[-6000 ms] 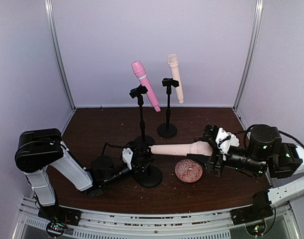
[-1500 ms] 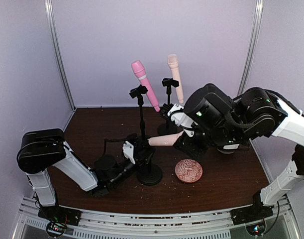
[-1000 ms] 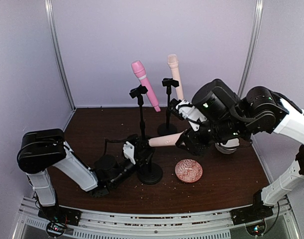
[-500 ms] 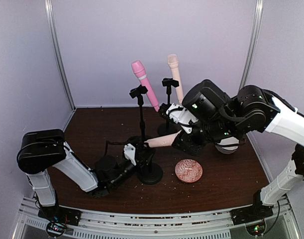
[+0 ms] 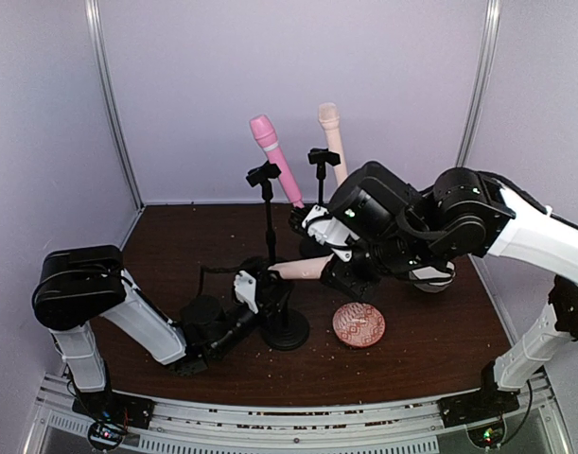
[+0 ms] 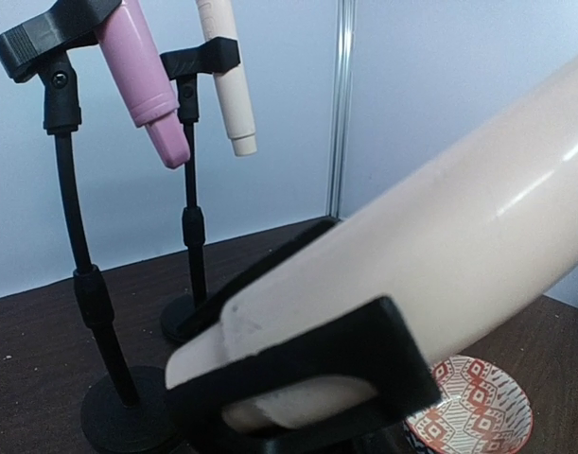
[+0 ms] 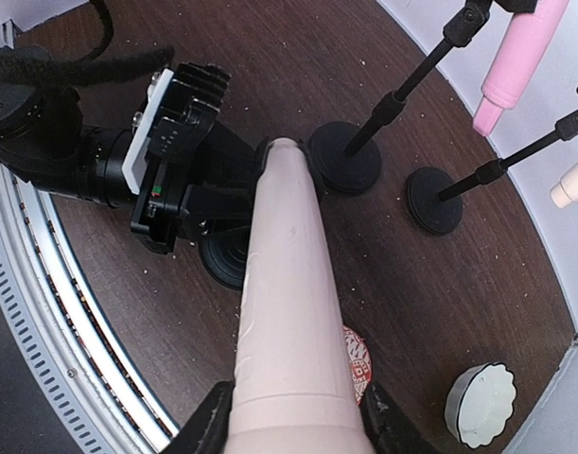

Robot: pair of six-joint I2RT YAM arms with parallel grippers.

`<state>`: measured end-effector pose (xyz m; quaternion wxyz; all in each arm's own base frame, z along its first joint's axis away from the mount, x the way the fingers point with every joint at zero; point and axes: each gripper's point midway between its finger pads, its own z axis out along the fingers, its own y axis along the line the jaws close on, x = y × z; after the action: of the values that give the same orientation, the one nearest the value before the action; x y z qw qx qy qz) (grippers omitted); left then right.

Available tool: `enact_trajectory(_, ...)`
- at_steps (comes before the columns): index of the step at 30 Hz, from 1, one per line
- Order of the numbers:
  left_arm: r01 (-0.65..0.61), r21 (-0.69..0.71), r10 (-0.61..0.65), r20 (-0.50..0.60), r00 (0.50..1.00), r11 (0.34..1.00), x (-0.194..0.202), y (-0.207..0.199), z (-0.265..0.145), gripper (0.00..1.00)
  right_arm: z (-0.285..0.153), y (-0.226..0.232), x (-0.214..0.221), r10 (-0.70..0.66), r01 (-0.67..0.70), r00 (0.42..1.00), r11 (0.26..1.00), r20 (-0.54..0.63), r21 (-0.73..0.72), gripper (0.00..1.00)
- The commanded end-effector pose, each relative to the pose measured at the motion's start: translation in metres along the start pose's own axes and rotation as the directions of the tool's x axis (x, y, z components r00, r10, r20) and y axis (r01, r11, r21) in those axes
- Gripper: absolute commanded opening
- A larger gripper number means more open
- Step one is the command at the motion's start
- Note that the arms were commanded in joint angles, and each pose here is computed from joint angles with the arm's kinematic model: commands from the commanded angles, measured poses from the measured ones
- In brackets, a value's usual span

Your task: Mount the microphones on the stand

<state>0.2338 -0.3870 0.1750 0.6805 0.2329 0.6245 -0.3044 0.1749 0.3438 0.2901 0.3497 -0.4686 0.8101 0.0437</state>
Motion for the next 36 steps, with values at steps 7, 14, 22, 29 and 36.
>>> enact_trajectory(7, -0.065, 0.234, 0.028, 0.158, 0.987, 0.970, -0.041, -0.065, -0.009, 0.00, 0.080, 0.019, 0.032, -0.075, 0.083, 0.978, 0.996, -0.193, 0.038, 0.00)
enact_trajectory(14, -0.066, 0.241, 0.028, 0.156, 0.987, 0.968, -0.040, -0.067, -0.009, 0.00, 0.092, 0.023, 0.031, -0.087, 0.094, 0.975, 0.995, -0.204, 0.028, 0.00)
enact_trajectory(22, -0.067, 0.248, 0.029, 0.156, 0.987, 0.966, -0.039, -0.070, -0.009, 0.00, 0.114, 0.028, 0.035, -0.091, 0.094, 0.968, 0.996, -0.233, 0.004, 0.00)
enact_trajectory(29, -0.060, 0.251, 0.022, 0.150, 0.988, 0.966, -0.038, -0.070, -0.010, 0.00, 0.129, 0.031, 0.042, -0.087, 0.088, 0.960, 0.996, -0.265, -0.008, 0.00)
enact_trajectory(36, -0.056, 0.244, 0.020, 0.146, 0.989, 0.968, -0.037, -0.068, -0.010, 0.00, 0.134, 0.029, 0.043, -0.073, 0.074, 0.962, 0.997, -0.263, -0.007, 0.00)
